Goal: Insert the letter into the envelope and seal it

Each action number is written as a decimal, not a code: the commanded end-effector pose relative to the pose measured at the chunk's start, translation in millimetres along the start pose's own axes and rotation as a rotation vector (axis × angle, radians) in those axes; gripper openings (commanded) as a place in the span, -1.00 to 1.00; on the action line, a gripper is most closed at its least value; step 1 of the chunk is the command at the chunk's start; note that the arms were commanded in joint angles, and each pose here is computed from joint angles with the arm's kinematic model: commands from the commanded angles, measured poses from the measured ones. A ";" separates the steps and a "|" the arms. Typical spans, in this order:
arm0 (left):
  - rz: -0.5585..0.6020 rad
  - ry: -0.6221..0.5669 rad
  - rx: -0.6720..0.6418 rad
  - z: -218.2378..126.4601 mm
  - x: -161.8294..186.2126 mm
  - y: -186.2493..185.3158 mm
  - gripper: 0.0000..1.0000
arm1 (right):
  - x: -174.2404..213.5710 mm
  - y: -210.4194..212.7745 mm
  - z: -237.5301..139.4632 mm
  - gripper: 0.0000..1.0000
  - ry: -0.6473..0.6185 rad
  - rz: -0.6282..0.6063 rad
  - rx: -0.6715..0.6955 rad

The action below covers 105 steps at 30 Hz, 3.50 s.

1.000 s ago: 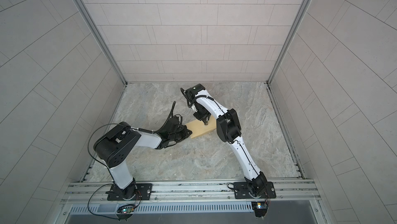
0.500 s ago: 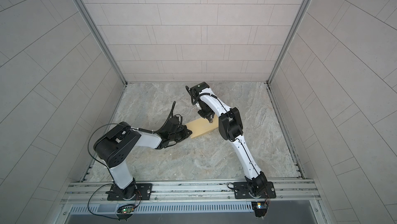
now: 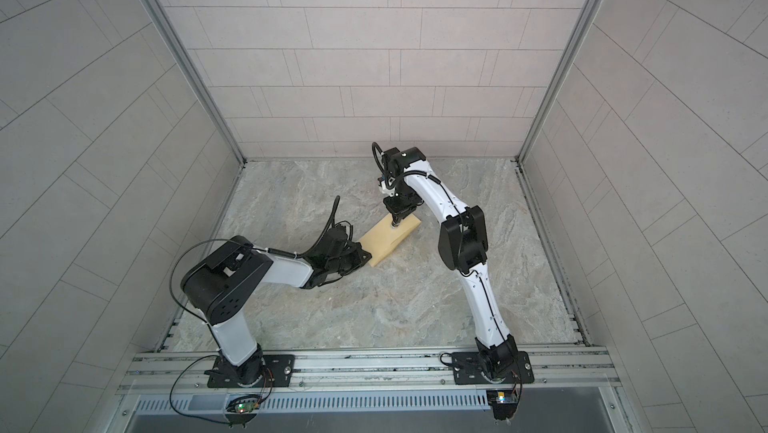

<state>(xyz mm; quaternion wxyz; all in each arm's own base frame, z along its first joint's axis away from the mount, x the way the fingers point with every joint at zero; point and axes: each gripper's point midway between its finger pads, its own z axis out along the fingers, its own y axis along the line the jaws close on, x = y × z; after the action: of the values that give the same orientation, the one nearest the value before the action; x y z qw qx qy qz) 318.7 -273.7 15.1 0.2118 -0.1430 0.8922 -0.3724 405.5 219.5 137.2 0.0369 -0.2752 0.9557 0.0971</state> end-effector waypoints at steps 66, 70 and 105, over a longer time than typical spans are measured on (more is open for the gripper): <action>0.239 -0.528 0.977 -286.2 -56.7 -247.8 0.72 | 43.6 176.6 -232.8 -1.00 -1.577 -0.073 -0.652; 0.222 -0.528 1.000 -284.8 -58.4 -250.2 0.67 | 43.2 182.4 -229.3 -1.00 -1.569 -0.076 -0.662; 0.240 -0.554 1.022 -281.8 -61.2 -253.3 -0.68 | 31.0 188.2 -209.6 -1.00 -1.584 0.072 -0.803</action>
<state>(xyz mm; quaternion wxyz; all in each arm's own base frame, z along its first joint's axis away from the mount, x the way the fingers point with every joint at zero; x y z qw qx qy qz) 270.6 -250.7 369.3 0.4986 -0.0432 0.5531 -0.6660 276.5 317.6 364.3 0.5888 -0.1058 0.5629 0.5703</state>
